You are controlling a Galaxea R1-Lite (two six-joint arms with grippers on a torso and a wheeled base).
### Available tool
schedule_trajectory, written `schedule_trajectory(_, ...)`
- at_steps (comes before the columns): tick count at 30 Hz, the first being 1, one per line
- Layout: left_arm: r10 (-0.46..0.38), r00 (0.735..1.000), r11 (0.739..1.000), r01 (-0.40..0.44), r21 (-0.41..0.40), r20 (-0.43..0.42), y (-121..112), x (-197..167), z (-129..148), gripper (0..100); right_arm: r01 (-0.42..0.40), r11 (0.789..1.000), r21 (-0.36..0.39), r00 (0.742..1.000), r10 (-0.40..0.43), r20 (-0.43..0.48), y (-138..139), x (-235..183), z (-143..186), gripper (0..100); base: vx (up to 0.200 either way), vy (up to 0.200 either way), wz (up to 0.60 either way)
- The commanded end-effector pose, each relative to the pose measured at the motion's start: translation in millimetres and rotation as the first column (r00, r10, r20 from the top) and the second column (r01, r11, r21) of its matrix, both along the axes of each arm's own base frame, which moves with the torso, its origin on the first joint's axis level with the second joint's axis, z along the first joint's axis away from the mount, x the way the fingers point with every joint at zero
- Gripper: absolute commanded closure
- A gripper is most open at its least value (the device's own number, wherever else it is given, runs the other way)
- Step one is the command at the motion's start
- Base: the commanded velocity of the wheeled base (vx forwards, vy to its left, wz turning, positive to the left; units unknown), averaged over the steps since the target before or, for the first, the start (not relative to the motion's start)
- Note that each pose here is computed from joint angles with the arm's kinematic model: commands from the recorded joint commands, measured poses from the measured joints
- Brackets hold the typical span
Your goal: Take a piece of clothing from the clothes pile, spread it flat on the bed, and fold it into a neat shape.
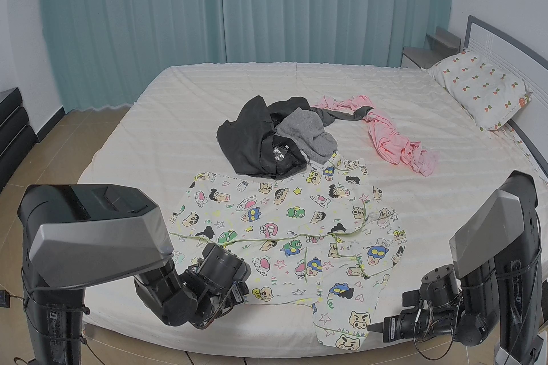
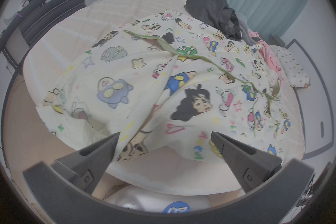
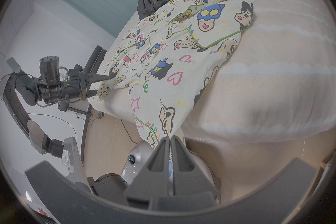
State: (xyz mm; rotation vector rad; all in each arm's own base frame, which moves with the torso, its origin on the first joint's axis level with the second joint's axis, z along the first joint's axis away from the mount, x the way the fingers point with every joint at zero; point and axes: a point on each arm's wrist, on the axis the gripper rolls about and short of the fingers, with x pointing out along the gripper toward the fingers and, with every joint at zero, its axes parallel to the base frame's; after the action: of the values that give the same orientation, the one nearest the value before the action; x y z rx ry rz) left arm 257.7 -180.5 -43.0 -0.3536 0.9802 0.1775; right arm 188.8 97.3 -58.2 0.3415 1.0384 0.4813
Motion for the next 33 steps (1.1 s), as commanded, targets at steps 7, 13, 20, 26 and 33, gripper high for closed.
schedule_trajectory(7, 0.057, 0.998, 0.998, -0.057, -0.023, 0.034, 21.7, -6.1, 7.7, 0, -0.014, 1.000, -0.002, 1.000, 0.014, -0.005, 1.2, -3.9, 0.4, 100, 0.000, 0.000, 0.00)
schedule_trajectory(13, 0.155, 0.984, 0.983, -0.145, -0.115, 0.088, 32.3, 0.7, 21.4, 0, -0.013, 1.000, -0.004, 1.000, 0.013, -0.006, 1.2, -4.0, 0.1, 100, 0.000, 0.000, 0.00)
schedule_trajectory(20, 0.267, 0.957, 0.950, -0.241, -0.196, 0.115, 49.5, 14.7, 36.1, 0, -0.014, 1.000, -0.005, 1.000, 0.014, -0.007, 1.3, -4.4, 0.2, 100, 0.000, 0.000, 0.00)
schedule_trajectory(26, 0.401, 0.908, 0.892, -0.358, -0.277, 0.118, 71.2, 39.2, 39.5, 0, -0.014, 1.000, -0.004, 1.000, 0.014, -0.005, 1.5, -4.0, 0.4, 100, 0.000, 0.000, 0.00)
schedule_trajectory(33, 0.460, 0.886, 0.858, -0.429, -0.282, 0.050, 77.0, 59.4, 33.3, 0, -0.014, 1.000, -0.004, 1.000, 0.014, -0.005, 1.4, -4.3, 0.8, 100, 0.000, 0.000, 0.00)
